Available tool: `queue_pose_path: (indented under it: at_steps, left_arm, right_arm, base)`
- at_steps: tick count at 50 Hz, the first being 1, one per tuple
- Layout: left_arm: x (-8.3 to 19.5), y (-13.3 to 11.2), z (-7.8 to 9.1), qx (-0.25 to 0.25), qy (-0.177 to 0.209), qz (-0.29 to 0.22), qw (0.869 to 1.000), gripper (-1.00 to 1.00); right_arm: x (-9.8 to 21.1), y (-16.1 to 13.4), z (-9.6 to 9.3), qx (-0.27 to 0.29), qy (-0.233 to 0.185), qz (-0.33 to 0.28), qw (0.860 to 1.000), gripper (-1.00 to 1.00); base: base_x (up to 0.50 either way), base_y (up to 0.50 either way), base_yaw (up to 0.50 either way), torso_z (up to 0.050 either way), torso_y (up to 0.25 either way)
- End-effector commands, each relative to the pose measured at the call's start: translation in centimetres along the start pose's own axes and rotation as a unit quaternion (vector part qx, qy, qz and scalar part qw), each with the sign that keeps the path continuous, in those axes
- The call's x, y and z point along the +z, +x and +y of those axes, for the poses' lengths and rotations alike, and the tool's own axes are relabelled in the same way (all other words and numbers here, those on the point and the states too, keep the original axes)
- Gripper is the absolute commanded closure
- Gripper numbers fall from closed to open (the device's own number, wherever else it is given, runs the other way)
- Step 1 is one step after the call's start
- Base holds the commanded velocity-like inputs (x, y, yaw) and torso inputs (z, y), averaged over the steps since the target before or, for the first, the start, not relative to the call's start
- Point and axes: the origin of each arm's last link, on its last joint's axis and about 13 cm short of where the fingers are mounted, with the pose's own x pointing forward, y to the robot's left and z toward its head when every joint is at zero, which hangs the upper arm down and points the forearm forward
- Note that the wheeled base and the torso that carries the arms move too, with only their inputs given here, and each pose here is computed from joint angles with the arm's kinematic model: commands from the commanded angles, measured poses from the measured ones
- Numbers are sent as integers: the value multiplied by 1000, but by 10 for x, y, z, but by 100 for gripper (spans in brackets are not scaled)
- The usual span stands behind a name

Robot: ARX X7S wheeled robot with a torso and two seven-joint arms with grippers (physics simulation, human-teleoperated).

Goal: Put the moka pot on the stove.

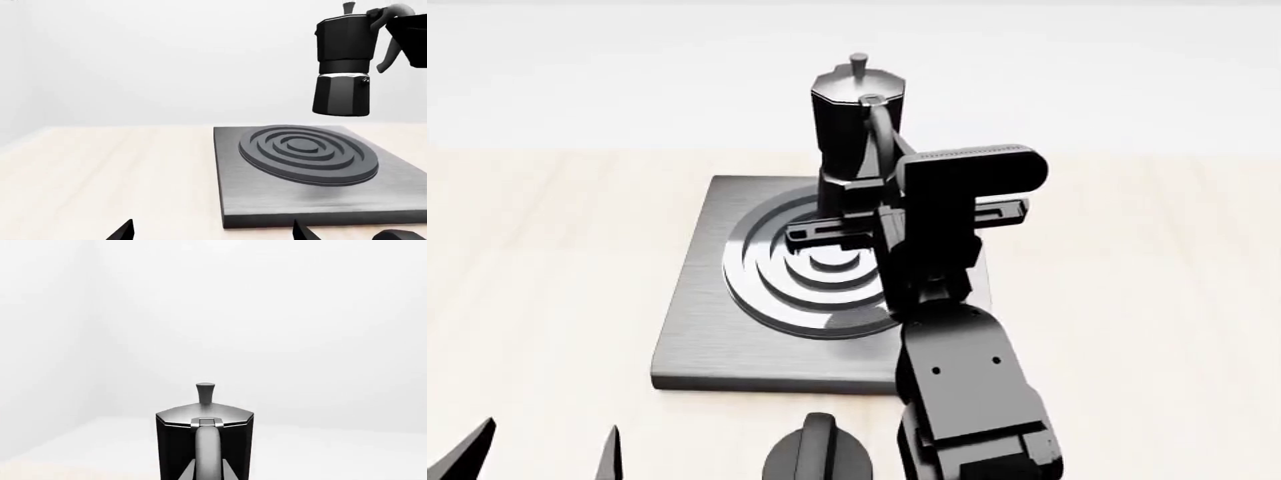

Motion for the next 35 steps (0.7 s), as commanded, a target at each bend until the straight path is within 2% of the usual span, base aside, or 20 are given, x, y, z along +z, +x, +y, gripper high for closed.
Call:
queue_pose_path:
  at_steps: [1,23,24,25,35]
  left_arm:
    - [1,2,2,12,2,-18,1000,-100]
    - [1,1,3,14,2,-18,1000,-100]
    - [1,1,3,14,2,-18,1000,-100]
    - [1,1,3,14,1,-18,1000,-100]
    - [1,1,3,14,1,-18,1000,-100]
  right_arm:
    - [1,1,6,14,0,3,1000,100]
    - [-12,-8,10,26,-1,24,999,100]
    - [-12,-8,10,35,21,13,999,100]
    - [-11,-8,9,20,4,12,1000,100]
    - [-10,-7,9,29,10,16,999,100]
  base:
    - [0,0,0,0,0]
    - [0,0,0,0,1]
    - [0,0,0,0,0]
    - [0,0,0,0,0]
    - [0,0,0,1,1]
